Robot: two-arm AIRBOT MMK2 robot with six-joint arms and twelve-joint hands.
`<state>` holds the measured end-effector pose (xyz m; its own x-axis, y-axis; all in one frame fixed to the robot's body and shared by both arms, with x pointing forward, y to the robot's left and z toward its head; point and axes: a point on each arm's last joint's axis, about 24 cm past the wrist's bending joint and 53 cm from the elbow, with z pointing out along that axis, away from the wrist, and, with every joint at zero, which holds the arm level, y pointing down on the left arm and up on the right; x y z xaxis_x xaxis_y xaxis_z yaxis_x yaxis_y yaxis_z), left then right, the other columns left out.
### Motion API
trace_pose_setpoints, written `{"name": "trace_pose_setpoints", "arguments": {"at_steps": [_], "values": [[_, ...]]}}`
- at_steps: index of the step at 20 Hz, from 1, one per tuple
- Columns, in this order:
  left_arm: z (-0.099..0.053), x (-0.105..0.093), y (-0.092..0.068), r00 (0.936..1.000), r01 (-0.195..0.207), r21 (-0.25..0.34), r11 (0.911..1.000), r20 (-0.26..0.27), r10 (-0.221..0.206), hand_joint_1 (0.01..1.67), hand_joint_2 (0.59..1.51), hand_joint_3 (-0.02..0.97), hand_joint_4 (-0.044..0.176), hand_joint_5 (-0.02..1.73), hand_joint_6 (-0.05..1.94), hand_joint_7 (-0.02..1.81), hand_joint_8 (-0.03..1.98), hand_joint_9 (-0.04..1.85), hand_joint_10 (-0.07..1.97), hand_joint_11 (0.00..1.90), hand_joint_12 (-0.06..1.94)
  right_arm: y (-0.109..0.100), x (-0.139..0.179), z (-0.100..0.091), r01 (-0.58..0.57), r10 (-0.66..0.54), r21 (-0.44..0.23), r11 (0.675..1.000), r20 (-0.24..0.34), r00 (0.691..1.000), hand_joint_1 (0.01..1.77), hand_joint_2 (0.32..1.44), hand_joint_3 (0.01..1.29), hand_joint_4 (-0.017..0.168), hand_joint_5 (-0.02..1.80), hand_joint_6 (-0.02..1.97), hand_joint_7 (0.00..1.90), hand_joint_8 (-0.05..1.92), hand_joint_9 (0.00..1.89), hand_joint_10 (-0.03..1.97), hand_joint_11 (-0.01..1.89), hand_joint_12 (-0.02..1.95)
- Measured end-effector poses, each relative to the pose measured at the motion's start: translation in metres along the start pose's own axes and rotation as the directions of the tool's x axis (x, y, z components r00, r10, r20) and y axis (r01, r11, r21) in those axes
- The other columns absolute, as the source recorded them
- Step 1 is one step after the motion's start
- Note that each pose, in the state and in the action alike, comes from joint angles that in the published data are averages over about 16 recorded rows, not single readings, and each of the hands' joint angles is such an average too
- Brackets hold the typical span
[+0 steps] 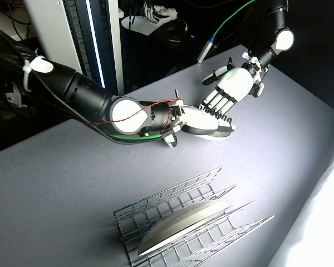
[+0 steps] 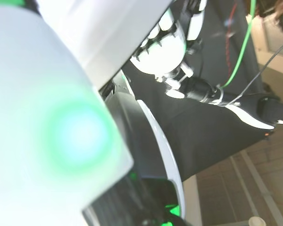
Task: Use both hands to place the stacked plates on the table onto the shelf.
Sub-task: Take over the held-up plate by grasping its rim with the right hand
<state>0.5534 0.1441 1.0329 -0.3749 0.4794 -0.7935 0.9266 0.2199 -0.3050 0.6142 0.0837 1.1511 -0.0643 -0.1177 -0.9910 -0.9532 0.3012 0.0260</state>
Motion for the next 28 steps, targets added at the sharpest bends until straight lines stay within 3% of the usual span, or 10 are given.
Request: {"name": "trace_pose_setpoints", "arguments": {"at_steps": [8,20,28], "values": [[0.0,0.0,0.0,1.0,0.0,0.0,1.0,0.0,0.0,0.01,1.117,0.015,-0.012,-0.02,-0.03,0.02,0.0,0.0,-0.01,0.01,-0.02,0.011,0.004,0.007,-0.012,0.012,-0.019,1.0,-0.002,1.0,0.92,0.81,0.01,0.004,0.02,0.01,0.01,0.02,0.02,0.0,0.02,0.02],[0.0,0.0,0.0,1.0,0.001,0.0,1.0,0.001,-0.001,0.01,1.116,0.015,-0.012,-0.02,-0.03,0.02,0.0,0.0,-0.01,0.01,-0.02,0.016,0.015,0.003,-0.033,0.032,-0.022,0.999,-0.019,0.999,0.94,0.84,0.03,0.004,0.02,0.01,0.01,0.02,0.02,0.0,0.02,0.02],[0.0,0.0,0.0,1.0,0.002,0.001,1.0,0.001,-0.002,0.01,1.116,0.015,-0.012,-0.02,-0.03,0.02,0.0,0.0,-0.01,0.01,-0.02,0.007,0.011,0.003,-0.029,0.029,-0.001,1.0,-0.016,0.999,0.93,0.9,0.03,0.004,0.06,0.01,0.06,0.02,0.07,0.01,0.02,0.31]]}}
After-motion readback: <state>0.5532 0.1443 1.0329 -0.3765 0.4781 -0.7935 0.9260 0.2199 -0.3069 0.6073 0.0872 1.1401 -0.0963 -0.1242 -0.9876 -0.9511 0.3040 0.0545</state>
